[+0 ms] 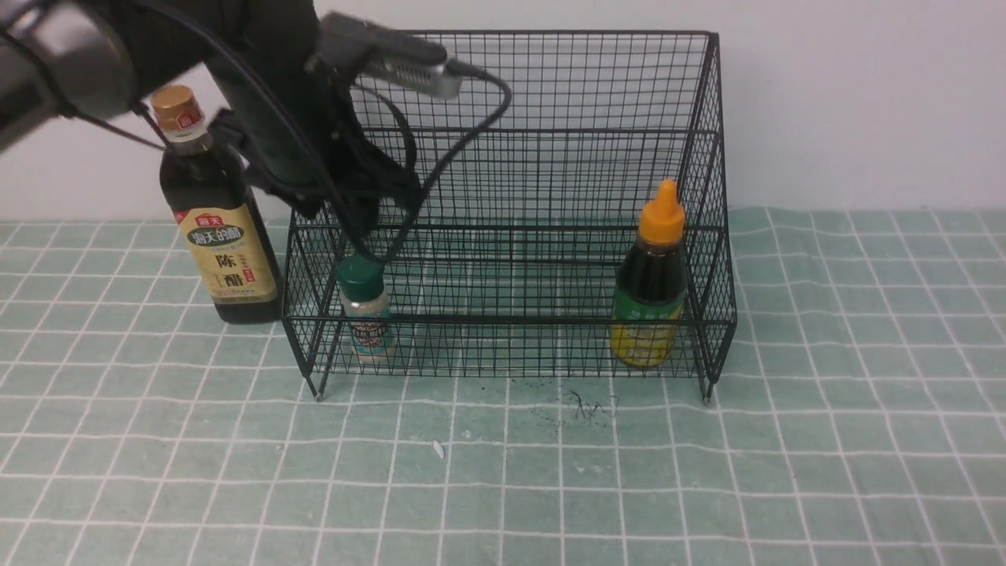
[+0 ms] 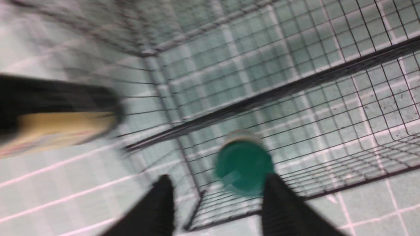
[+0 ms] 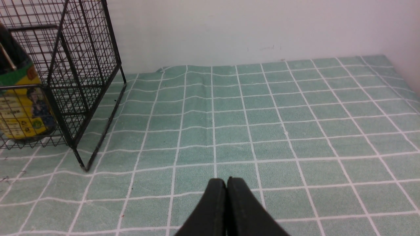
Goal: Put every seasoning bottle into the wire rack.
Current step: Use the left arm to grab the condiment bottle closest to it
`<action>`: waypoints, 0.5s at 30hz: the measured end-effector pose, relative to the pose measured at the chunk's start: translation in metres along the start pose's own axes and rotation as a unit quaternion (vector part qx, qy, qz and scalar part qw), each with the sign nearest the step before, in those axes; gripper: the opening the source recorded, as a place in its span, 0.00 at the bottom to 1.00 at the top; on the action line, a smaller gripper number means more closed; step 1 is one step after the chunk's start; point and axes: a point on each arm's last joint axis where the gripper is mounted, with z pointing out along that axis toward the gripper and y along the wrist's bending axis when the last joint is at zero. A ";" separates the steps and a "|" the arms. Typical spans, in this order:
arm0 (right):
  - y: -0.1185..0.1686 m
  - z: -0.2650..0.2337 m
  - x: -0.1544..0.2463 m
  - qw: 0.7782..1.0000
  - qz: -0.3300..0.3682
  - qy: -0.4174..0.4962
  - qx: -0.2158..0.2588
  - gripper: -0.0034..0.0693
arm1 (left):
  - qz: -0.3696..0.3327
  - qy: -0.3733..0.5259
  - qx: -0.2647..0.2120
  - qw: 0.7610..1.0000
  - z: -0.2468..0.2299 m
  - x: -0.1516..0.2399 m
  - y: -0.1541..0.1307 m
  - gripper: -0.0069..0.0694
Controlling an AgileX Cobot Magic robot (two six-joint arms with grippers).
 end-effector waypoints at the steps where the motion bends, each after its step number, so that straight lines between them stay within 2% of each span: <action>1: 0.000 0.000 0.000 1.000 0.000 0.000 0.000 0.03 | -0.005 -0.026 -0.012 1.000 -0.021 -0.004 0.008 0.32; 3: 0.000 0.000 0.000 1.000 0.000 0.000 0.000 0.03 | -0.021 -0.053 -0.025 0.998 -0.044 -0.004 0.023 0.19; 5: 0.000 0.000 0.000 1.000 0.000 0.000 0.000 0.03 | -0.036 -0.068 -0.032 0.997 -0.058 -0.002 0.034 0.14; 7: 0.000 0.000 0.000 1.000 0.000 0.000 0.000 0.03 | -0.102 -0.084 -0.052 0.990 -0.080 0.011 0.073 0.09; 8: 0.000 0.000 0.000 1.000 0.000 0.000 0.000 0.03 | -0.108 -0.084 -0.053 0.989 -0.081 0.012 0.076 0.09; 9: 0.000 0.000 0.000 1.000 0.000 0.000 0.000 0.03 | -0.138 -0.086 -0.062 0.985 -0.086 0.018 0.094 0.08; 12: 0.000 0.000 0.000 1.000 0.000 0.000 0.000 0.03 | -0.172 -0.082 -0.074 0.979 -0.088 0.027 0.117 0.08; 15: 0.000 0.000 0.000 1.000 0.000 0.000 0.000 0.03 | -0.191 -0.073 -0.071 0.976 -0.081 0.030 0.132 0.14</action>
